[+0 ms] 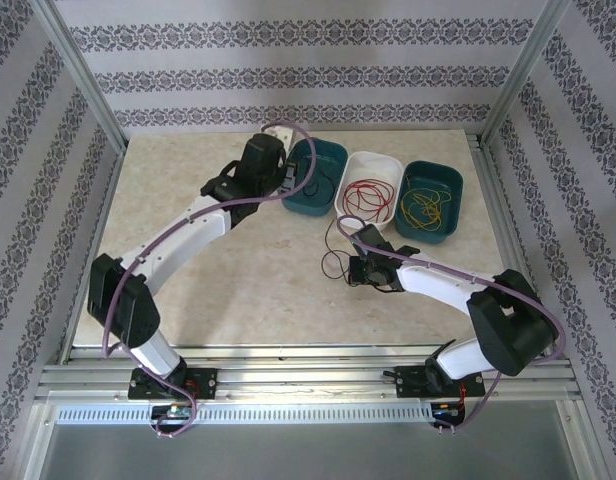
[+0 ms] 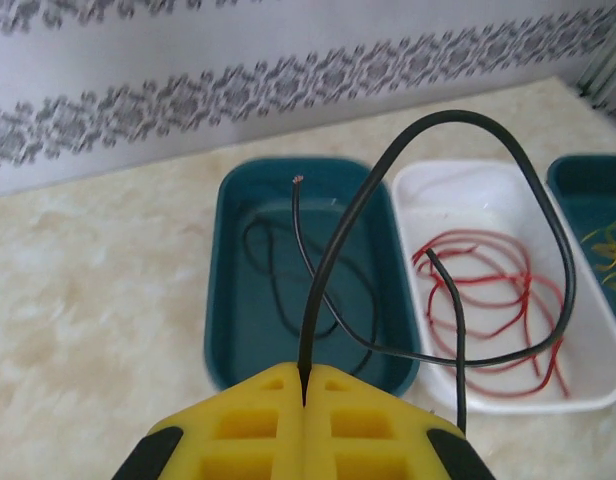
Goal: Untangle the cables
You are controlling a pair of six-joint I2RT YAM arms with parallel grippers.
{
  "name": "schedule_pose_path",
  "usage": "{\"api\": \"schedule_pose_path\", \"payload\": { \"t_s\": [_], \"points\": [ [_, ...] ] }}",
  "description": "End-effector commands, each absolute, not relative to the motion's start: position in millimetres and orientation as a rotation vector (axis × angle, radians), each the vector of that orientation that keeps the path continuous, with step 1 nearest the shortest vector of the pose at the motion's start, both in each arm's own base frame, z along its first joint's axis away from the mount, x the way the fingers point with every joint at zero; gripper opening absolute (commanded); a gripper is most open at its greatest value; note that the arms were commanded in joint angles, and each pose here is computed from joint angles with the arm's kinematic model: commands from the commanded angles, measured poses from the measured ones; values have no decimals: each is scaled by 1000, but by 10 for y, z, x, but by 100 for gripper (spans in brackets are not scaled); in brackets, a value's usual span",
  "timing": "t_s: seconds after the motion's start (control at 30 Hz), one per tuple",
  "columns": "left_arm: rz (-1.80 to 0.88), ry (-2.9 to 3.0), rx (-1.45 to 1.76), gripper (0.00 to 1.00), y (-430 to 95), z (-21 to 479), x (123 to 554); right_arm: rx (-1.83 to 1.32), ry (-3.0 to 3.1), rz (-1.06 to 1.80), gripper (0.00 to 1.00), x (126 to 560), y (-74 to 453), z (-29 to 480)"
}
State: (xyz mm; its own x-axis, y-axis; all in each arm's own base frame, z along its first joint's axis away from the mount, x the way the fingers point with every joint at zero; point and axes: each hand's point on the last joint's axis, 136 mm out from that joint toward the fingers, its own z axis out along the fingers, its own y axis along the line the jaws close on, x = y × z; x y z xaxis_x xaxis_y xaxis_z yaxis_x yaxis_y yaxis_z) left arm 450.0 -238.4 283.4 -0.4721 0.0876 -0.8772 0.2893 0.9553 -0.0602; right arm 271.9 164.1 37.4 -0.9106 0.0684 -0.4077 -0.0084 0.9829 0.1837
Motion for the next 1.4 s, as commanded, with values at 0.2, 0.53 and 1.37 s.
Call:
{"api": "schedule_pose_path", "payload": {
  "t_s": [0.2,0.53,1.37],
  "points": [
    [-287,2033,311,0,-2623,2887,5011,36,2687,269,0,2720,1666,439],
    [-363,2096,241,0,-2611,2545,5413,26,2679,281,0,2710,1700,472],
    [-304,2462,130,0,-2409,1192,5540,-5,2630,302,0,2753,1740,661]
  ]
}}
